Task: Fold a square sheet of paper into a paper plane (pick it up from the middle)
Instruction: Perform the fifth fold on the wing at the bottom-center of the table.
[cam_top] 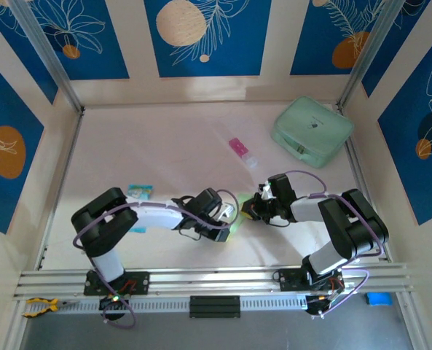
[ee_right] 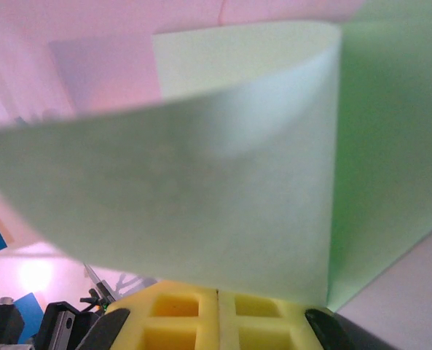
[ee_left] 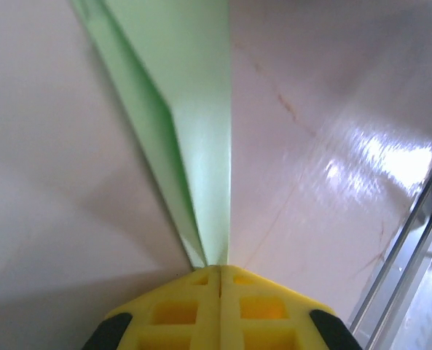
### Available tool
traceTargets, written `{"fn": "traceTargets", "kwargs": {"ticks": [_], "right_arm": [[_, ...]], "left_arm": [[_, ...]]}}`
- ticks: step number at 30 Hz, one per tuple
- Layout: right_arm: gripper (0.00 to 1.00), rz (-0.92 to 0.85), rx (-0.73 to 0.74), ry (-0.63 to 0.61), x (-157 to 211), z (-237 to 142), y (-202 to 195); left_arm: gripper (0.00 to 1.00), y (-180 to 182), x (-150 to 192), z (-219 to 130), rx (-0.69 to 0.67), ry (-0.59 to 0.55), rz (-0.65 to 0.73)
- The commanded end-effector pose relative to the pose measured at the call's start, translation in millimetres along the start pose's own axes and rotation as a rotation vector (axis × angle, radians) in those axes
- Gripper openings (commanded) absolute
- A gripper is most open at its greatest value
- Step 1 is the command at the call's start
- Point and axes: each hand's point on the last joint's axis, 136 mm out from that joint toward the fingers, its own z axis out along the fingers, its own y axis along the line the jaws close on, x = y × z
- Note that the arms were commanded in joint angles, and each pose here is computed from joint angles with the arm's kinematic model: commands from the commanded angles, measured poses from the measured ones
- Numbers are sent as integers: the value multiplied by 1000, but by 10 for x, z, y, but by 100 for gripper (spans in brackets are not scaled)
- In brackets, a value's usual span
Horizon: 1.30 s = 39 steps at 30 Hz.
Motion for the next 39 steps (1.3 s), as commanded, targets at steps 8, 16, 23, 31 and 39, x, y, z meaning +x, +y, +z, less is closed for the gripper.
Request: {"fn": "traceTargets", "kwargs": {"ticks": [8, 16, 23, 31, 39], "right_arm": [[5, 136, 227, -8, 144, -13, -640], [5, 132, 217, -6, 139, -13, -602], [5, 131, 217, -5, 144, -18, -606], [6, 128, 201, -3, 143, -14, -581], [7, 86, 146, -6, 110, -69, -403]], "left_arm": [[3, 111, 405, -159, -75, 74, -8], [6, -231, -254, -374, -2, -132, 39], [9, -266, -755, -254, 22, -193, 27], [11, -113, -828, 31, 1, -141, 22], [4, 305, -400, 237, -110, -21, -33]]}}
